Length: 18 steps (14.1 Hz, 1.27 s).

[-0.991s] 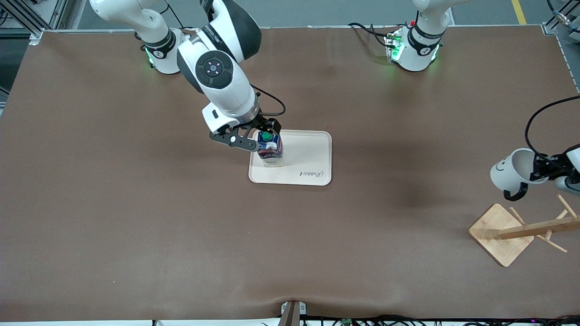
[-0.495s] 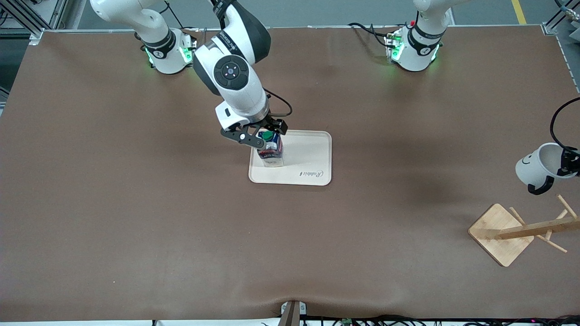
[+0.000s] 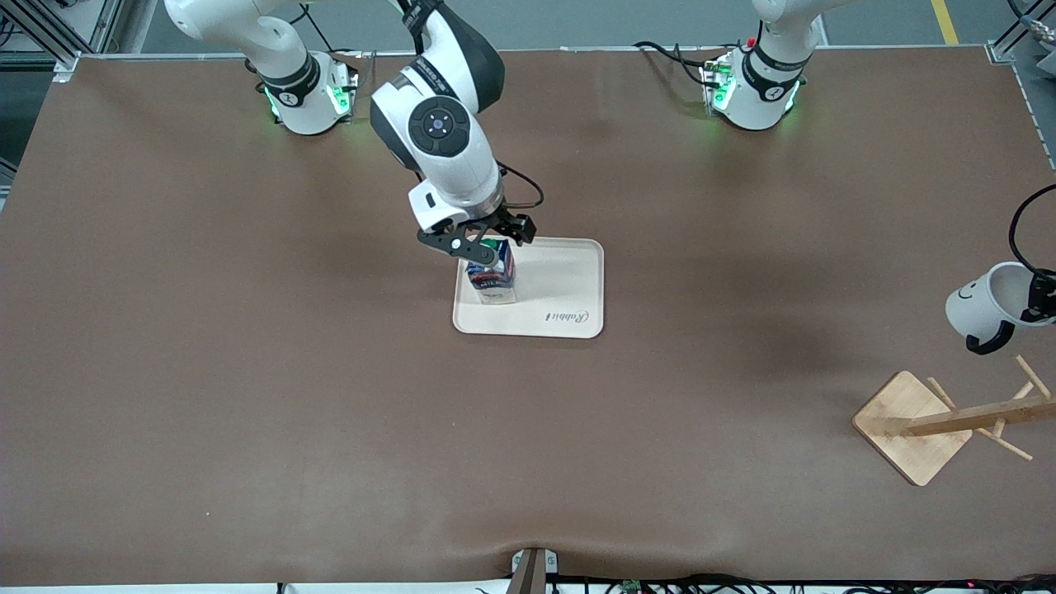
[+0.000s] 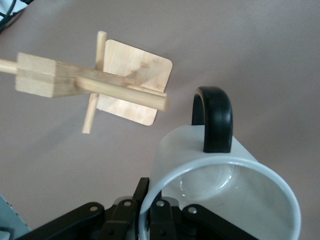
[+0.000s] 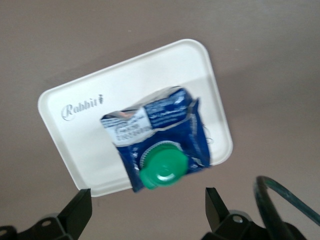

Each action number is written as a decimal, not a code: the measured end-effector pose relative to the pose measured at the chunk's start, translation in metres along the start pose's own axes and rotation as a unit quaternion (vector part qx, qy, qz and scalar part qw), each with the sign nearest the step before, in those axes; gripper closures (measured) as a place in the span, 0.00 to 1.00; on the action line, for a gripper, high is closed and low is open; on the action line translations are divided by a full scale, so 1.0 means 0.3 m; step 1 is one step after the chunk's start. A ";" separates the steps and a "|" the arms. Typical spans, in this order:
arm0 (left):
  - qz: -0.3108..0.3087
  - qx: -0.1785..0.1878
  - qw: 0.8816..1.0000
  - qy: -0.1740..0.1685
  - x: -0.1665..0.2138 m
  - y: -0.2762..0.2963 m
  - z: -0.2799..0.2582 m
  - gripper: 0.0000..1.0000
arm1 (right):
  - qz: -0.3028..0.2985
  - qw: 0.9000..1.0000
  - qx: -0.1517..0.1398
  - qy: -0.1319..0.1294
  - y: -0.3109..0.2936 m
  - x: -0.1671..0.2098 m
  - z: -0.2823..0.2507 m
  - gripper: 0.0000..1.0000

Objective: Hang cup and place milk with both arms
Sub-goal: 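Hang the mug handle on the stand peg while the right gripper grasps milk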

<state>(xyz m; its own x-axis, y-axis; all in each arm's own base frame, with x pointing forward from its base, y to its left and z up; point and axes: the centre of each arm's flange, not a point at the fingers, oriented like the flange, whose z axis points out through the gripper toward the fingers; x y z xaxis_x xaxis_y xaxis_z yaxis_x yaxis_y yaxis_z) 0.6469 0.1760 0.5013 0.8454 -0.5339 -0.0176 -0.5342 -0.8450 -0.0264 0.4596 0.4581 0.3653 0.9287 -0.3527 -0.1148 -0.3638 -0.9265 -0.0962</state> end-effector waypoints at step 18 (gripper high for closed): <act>-0.016 0.022 0.999 0.027 -0.009 -0.116 0.065 0.95 | 0.049 0.996 -0.066 0.042 0.049 -0.026 0.016 0.99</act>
<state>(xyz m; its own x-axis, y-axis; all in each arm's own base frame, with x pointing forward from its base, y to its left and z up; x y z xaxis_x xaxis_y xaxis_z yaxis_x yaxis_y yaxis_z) 0.6632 0.2075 0.4829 0.8597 -0.5094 0.0379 -0.5062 -0.8595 -0.0704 0.4468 0.4479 0.3600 0.8938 -0.4472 -0.0345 -0.4457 -0.8942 0.0421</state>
